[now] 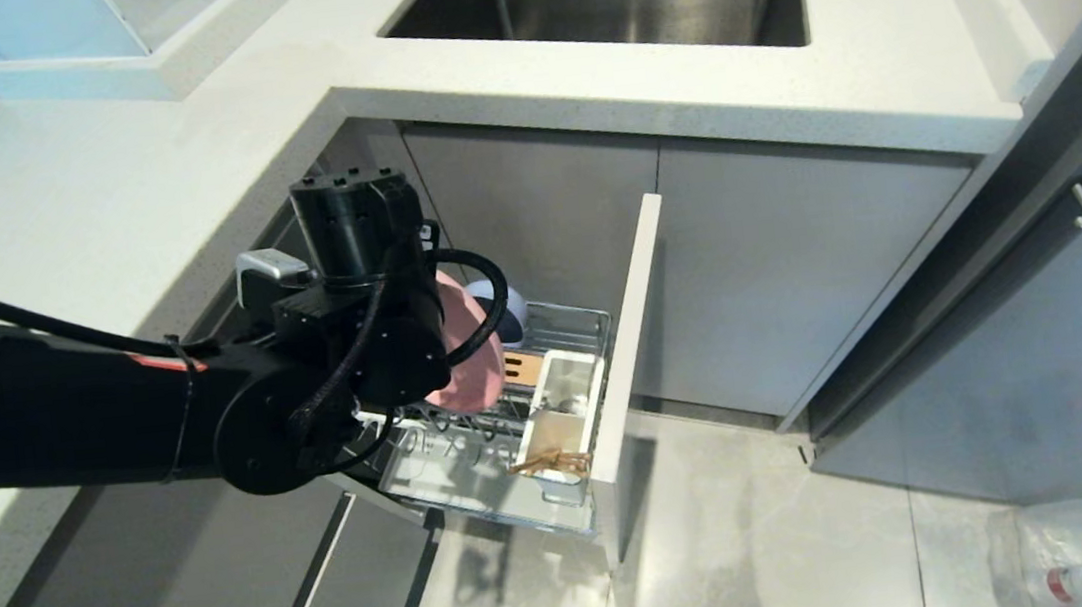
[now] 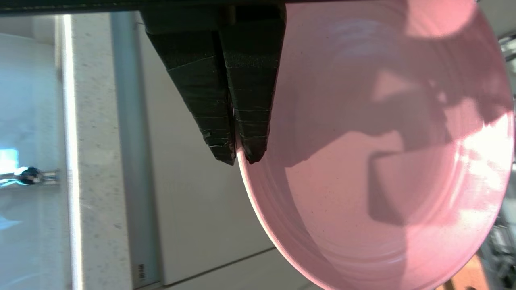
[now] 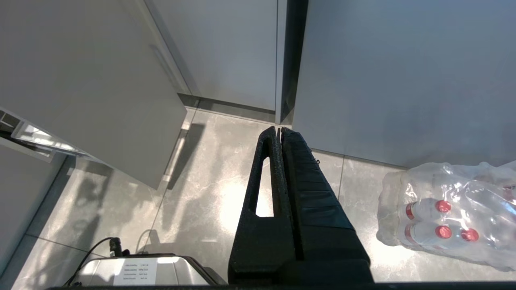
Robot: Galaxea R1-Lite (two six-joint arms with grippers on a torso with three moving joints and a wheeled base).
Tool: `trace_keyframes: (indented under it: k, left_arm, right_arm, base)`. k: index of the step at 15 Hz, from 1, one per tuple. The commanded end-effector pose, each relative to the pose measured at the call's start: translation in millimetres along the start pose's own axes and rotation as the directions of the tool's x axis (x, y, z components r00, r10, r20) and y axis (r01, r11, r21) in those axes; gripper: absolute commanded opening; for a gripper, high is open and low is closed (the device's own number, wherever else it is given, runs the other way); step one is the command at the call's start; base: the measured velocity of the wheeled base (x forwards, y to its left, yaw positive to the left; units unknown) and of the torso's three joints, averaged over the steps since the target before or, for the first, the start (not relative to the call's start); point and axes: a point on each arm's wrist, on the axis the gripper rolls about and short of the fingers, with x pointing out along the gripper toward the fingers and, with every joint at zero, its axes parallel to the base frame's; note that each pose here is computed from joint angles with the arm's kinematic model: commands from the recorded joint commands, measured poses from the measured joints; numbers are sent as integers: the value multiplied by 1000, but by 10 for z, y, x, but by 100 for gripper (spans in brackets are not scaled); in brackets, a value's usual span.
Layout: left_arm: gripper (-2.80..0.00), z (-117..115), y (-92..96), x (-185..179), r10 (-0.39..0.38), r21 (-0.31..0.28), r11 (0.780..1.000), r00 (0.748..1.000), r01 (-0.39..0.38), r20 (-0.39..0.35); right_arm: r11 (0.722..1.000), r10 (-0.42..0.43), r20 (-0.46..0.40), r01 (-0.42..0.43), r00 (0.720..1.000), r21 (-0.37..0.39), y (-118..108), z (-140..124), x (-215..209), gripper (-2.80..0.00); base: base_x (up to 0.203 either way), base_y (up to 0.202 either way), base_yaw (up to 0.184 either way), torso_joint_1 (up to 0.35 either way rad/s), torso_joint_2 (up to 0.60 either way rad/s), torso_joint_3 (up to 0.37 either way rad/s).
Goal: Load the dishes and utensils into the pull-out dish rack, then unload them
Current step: Pick up the plate and place it in the cupboard
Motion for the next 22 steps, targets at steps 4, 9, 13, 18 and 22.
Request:
trace_keyframes:
  k: [4, 9, 13, 18, 22]
  left_arm:
    - [-280, -3, 45, 17, -25, -24, 999, 999, 24, -26]
    - [-280, 2, 141, 76, -3, -33, 999, 1000, 2, -15]
    - [-280, 38, 194, 99, -11, -52, 999, 1000, 10, -13]
    - [-280, 20, 239, 95, -12, -65, 998, 999, 9, -47]
    - [-280, 74, 249, 126, -33, -103, 994, 998, 27, -57]
  right_arm:
    - [1000, 0, -1, 0, 1000, 0, 0, 1, 1, -280]
    - [1000, 0, -1, 0, 1000, 0, 0, 1, 1, -280]
    - [1000, 0, -1, 0, 1000, 0, 0, 1, 1, -280]
    - [1000, 0, -1, 0, 1000, 0, 0, 1, 1, -280]
    - [1000, 0, -1, 0, 1000, 0, 0, 1, 1, -280]
  base:
    - [0, 0, 0, 0, 0, 0]
    - [0, 0, 0, 0, 0, 0]
    - [0, 0, 0, 0, 0, 0]
    - [0, 0, 0, 0, 0, 0]
    - [0, 0, 0, 0, 0, 0]
